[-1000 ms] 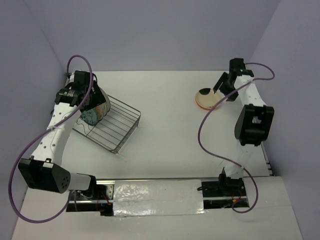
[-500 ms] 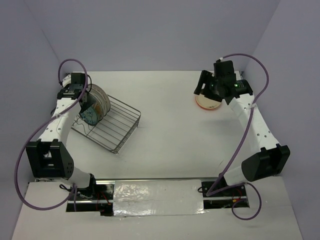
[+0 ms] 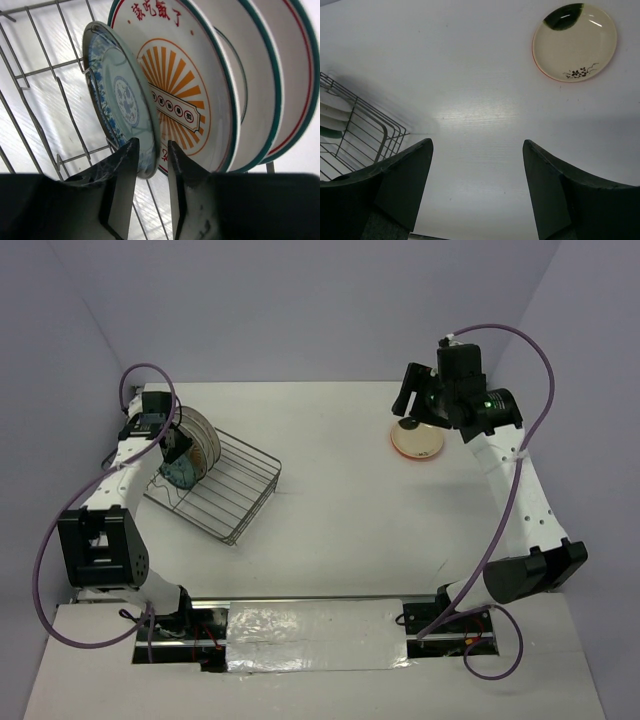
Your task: Unload the plates from the dish rack
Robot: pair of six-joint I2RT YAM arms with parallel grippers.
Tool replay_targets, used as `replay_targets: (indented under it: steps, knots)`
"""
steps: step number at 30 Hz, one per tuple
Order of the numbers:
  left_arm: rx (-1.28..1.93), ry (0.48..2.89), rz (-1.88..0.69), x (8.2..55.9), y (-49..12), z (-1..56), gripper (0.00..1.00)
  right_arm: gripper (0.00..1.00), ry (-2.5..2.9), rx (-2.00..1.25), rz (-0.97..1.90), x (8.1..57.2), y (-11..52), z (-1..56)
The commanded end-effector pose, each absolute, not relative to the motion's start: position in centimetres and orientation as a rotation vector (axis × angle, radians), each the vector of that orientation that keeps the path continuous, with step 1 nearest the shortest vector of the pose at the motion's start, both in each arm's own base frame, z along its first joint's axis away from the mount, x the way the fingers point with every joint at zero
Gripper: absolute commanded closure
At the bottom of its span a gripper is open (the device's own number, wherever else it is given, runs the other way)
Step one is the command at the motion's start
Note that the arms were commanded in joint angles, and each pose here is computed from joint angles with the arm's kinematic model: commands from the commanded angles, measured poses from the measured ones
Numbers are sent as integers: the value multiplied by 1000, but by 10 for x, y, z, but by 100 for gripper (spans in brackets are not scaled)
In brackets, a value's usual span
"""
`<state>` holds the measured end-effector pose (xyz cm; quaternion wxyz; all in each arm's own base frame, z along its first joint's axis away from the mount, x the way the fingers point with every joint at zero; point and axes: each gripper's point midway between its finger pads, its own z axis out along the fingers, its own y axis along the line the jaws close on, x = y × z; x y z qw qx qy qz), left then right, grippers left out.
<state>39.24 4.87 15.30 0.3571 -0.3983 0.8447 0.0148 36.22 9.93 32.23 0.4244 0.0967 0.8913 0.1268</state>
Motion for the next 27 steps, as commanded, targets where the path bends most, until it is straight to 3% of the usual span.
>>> replay_targets:
  steps: [1, 8, 12, 17, 21, 25, 27]
  knots:
    - [-1008, 2165, -19, 403, 46, 158, 58, 20, 2249, 213, 280, 361, 99, 323]
    - [-1009, 2113, -39, 396, 46, 175, 50, 20, 2260, 217, 323, 363, 106, 315]
    - [-1018, 2166, -2, 402, 50, 156, 60, 20, 2259, 210, 335, 365, 109, 318]
    - [-1034, 2200, 22, 404, 53, 137, 61, 20, 2261, 205, 325, 367, 109, 322]
    - [-1034, 2199, 27, 404, 56, 141, 86, 20, 2248, 207, 315, 367, 107, 327]
    - [-1030, 2153, 59, 398, 62, 178, 99, 20, 2244, 203, 303, 368, 106, 333]
    - [-1013, 2120, 49, 395, 63, 209, 100, 20, 2241, 196, 282, 370, 103, 337]
